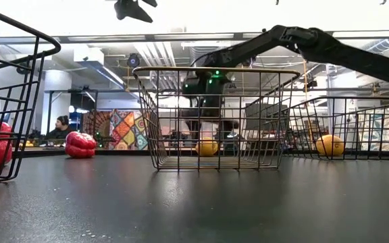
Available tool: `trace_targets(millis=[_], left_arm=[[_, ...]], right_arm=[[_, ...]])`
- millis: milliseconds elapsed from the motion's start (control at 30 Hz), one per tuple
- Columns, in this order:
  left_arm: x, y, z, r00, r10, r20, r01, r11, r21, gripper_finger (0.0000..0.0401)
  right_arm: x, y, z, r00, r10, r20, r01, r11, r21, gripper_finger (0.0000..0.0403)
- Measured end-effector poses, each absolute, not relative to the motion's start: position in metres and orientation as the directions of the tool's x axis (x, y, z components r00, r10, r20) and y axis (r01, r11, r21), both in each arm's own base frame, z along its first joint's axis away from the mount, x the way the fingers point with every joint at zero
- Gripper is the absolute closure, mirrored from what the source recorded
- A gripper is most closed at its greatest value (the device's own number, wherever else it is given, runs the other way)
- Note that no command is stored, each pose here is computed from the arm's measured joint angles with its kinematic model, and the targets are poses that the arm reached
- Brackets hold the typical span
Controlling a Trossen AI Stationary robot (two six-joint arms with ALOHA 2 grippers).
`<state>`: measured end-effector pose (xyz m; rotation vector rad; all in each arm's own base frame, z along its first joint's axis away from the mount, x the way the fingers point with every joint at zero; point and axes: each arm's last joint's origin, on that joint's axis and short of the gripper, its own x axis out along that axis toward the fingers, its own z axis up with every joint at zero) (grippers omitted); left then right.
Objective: Sort produce into baskets
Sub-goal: Put the top lemon into the top black wire basket
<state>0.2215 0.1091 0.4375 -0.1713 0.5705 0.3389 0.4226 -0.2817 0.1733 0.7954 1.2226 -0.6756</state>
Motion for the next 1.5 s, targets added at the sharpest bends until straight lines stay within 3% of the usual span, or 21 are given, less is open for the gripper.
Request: trace_targets(millis=[233, 567, 667, 1000, 1167, 1267, 1367, 1500], left_arm=[[0.204, 0.1, 0.429, 0.829, 0.285, -0.482, -0.363, 0.929, -0.076, 0.0117], [0.201, 0.097, 0.423, 0.829, 0.245, -0.502, -0.352, 0.928, -0.127, 0.0117], [0.201, 0.097, 0.42, 0.831, 0.227, -0.508, -0.32, 0.942, -0.104, 0.0117], [0.194, 0.093, 0.423, 0.843, 0.233, -0.485, -0.25, 0.968, 0.031, 0.0117], [0.2, 0.097, 0.425, 0.86, 0.241, -0.45, -0.245, 0.968, 0.052, 0.0117], [0.207, 0.098, 0.429, 0.896, 0.195, -0.398, -0.189, 0.981, 0.055, 0.0117], [0.213, 0.1, 0.434, 0.927, 0.188, -0.326, -0.187, 0.982, 0.036, 0.0117], [0.224, 0.105, 0.435, 0.946, 0.167, -0.277, -0.171, 0.985, 0.008, 0.0117]], right_arm=[[0.425, -0.286, 0.167, 0.201, -0.099, -0.974, 0.793, 0.601, 0.103, 0.0039], [0.425, -0.285, 0.167, 0.206, -0.076, -0.976, 0.792, 0.598, 0.121, 0.0153], [0.422, -0.283, 0.174, 0.193, -0.058, -0.98, 0.811, 0.571, 0.126, 0.0168], [0.383, -0.257, 0.288, 0.259, -0.141, -0.956, 0.851, 0.501, 0.156, 0.0167], [0.335, -0.228, 0.346, 0.083, -0.251, -0.965, 0.89, 0.453, -0.042, 0.0168], [0.317, -0.215, 0.361, 0.076, -0.318, -0.945, 0.903, 0.425, -0.07, 0.0168], [0.291, -0.199, 0.363, -0.004, -0.334, -0.943, 0.92, 0.367, -0.134, 0.0168], [0.259, -0.179, 0.339, -0.097, -0.307, -0.947, 0.938, 0.291, -0.19, 0.0168]])
